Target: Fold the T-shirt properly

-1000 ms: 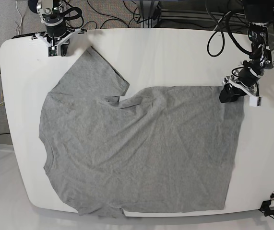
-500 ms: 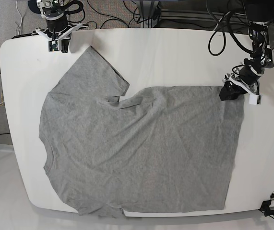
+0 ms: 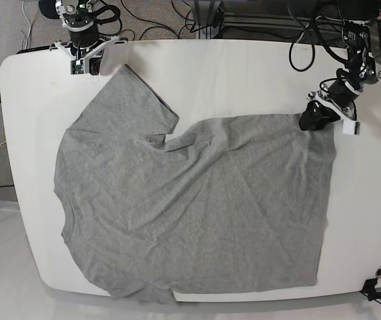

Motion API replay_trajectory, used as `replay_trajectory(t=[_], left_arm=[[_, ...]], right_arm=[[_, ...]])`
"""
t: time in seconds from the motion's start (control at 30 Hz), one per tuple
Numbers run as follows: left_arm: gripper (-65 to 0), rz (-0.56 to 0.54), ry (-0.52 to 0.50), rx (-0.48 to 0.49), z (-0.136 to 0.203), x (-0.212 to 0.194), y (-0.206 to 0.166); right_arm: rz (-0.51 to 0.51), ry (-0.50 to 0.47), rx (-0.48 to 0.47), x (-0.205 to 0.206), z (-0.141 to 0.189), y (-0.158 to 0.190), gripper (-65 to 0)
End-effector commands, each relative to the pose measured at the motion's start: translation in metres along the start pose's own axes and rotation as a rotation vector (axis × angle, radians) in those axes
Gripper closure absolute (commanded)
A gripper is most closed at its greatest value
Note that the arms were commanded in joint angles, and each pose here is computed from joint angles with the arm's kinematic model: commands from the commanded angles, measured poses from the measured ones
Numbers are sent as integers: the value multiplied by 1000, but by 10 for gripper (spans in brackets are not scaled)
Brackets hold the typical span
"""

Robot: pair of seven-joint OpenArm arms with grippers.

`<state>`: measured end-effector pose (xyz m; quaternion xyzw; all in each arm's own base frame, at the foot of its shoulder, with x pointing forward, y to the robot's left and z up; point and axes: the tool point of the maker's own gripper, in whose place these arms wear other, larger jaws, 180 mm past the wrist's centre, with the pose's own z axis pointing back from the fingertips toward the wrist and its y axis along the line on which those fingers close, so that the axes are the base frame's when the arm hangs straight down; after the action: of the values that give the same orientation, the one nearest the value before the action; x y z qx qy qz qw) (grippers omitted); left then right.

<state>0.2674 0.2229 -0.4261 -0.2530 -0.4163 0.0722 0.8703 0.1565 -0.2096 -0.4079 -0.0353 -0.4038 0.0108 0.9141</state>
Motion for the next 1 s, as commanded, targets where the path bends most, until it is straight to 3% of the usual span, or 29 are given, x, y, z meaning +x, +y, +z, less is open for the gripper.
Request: replay_trajectory(t=[0.0,0.13,0.27,0.37,0.53,0.77,0.97], left_arm=[[-228,-24,70,50,5,-13,11],[-239,-28,70,52,6,-12,12],[-381,-28,66,53,5,-10,13],[-445,-24,51,66,8,-5,17],[-450,-45,50,74,13,2,23],[-451,-172,3,6,20,33,-15],[-451,-183,-60,82,50,51,0]], right_arm=[[3,-22,-7,5,3,-2,-14],[1,-23,-6,5,3,-2,-14],[-3,-24,-5,6,3,-2,-15],[-2,-24,-5,6,4,-2,-52],[-2,-24,-5,6,4,-2,-155],[-3,-26,-5,7,3,-2,-153],[-2,-26,-3,7,3,-2,-153]])
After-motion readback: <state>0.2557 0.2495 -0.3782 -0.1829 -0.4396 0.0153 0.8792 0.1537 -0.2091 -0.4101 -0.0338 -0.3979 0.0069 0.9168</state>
